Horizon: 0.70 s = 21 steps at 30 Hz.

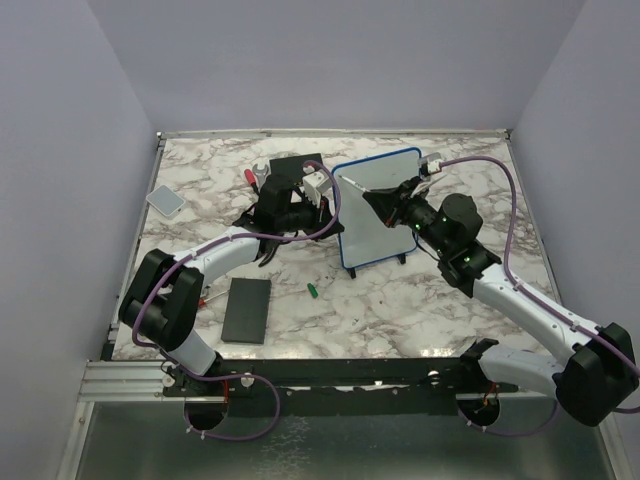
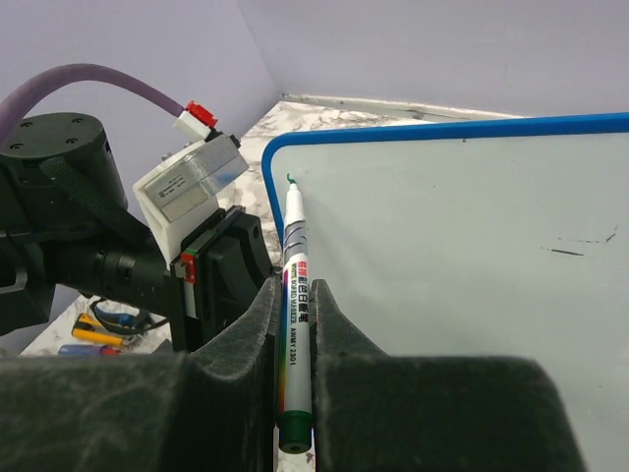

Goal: Write a sentence on the whiteboard

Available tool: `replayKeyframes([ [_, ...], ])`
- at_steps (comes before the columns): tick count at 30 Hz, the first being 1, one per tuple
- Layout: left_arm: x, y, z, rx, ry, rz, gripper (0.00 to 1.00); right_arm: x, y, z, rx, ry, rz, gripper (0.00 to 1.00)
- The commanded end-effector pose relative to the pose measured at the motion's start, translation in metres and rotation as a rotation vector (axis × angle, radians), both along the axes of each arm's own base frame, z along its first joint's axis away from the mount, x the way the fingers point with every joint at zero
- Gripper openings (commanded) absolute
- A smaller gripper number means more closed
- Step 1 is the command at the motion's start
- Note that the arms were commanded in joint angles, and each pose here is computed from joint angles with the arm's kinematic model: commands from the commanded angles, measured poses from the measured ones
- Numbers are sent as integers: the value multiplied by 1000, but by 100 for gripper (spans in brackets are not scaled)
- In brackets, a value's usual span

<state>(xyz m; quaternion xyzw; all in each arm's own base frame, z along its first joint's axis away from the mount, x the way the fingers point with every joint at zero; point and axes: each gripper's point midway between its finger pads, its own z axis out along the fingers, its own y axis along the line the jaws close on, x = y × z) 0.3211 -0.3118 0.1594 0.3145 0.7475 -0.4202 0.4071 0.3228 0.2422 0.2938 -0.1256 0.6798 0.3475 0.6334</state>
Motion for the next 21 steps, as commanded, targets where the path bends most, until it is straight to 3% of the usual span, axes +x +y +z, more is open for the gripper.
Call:
replayKeyframes([
  [1,-10,11,-26,81,59,12,0,9,-17,-4,-15,18,-111,1],
  [10,-10,11,-26,81,61,12,0,10,-27,-6,-36,19,-159,1],
  [21,-6,11,-25,80,71,38,0,-26,0,11,-44,-98,81,1],
])
